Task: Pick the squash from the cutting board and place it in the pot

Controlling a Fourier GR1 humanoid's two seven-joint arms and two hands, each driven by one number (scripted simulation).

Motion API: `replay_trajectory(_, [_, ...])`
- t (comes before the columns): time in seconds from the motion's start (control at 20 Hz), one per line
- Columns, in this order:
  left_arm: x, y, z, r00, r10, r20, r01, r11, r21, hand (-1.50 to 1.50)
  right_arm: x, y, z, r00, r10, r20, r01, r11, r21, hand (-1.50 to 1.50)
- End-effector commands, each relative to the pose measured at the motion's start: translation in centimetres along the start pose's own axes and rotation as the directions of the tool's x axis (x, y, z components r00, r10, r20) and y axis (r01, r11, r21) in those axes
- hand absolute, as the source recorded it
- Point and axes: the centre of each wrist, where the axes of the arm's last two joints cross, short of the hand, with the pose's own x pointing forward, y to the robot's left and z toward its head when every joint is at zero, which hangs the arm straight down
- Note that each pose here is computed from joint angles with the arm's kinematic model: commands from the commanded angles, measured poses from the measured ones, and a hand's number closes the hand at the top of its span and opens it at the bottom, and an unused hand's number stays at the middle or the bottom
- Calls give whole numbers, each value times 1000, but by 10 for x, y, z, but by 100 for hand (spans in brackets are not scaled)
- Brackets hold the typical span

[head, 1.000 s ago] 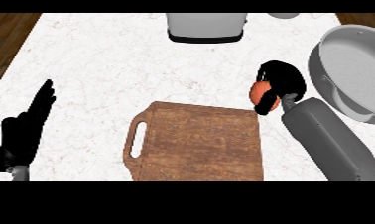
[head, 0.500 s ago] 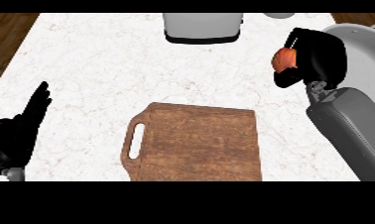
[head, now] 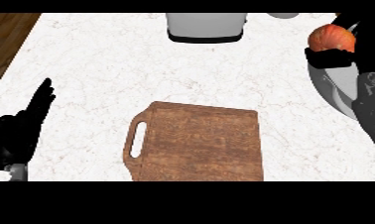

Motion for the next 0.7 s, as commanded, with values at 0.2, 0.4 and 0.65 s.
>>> replay_trajectory(0.2, [3,-10,-8,1000,-7,17,6,1000,7,0,-46,-5,-47,995,-95,-22,93,993,-75,150])
replay_trajectory(0.4, [0,20,-2,1000,-12,7,12,1000,-11,0,-75,-7,-77,997,-74,-28,72,996,-58,150])
replay_trajectory(0.65, [-5,-4,-14,1000,-13,1,13,1000,-23,0,-107,-10,-109,997,-60,-48,57,997,-58,150])
